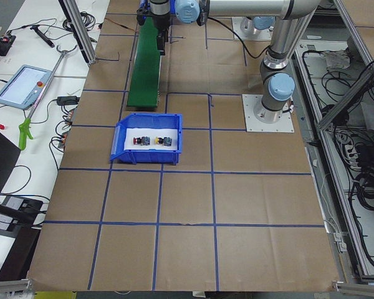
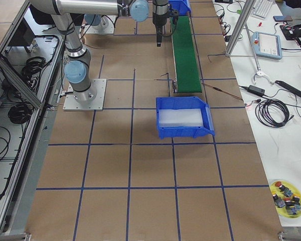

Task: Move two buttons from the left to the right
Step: 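Move the left gripper over the blue bin holding the buttons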

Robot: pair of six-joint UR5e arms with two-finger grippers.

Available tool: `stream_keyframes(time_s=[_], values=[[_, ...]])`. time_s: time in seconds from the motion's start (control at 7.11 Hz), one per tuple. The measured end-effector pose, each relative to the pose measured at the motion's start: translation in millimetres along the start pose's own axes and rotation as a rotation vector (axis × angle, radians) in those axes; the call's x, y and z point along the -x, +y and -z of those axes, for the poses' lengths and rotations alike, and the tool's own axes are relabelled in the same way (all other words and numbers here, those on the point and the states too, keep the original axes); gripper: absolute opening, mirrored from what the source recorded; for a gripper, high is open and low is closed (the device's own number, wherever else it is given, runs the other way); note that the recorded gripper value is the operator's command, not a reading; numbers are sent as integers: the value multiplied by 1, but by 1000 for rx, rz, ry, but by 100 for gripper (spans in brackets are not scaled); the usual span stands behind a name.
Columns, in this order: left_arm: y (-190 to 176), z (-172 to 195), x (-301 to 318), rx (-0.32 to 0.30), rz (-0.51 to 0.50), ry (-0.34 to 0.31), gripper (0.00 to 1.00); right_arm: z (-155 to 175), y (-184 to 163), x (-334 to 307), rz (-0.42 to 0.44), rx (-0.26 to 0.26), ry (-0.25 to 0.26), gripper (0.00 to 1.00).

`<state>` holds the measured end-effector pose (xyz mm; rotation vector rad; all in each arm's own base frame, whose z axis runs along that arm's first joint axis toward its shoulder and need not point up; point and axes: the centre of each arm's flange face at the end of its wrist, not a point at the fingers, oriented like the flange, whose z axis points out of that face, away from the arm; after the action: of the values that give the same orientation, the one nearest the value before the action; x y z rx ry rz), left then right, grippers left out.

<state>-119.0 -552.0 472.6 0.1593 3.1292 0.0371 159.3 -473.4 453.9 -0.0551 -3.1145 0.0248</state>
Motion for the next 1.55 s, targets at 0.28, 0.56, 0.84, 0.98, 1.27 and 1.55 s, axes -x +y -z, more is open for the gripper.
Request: stream_keyframes(time_s=[0.28,0.56,0.84,0.98,1.27,1.55], values=[[1,1,0,-3,-1,0,100,0,0,0,0,-1,1,100],[2,3,0,-5,-2,-1,100,0,0,0,0,-1,1,100],[3,5,0,-8,-4,-1,100,0,0,0,0,-1,1,100],[4,6,2,-11,-6,-2,100,0,0,0,0,0,1,100],[3,8,16,-16,0,-3,100,4,-1,0,0,-8,3,100],[-5,9,96,-52,44,-12,100,8,0,-1,1,-17,4,100]])
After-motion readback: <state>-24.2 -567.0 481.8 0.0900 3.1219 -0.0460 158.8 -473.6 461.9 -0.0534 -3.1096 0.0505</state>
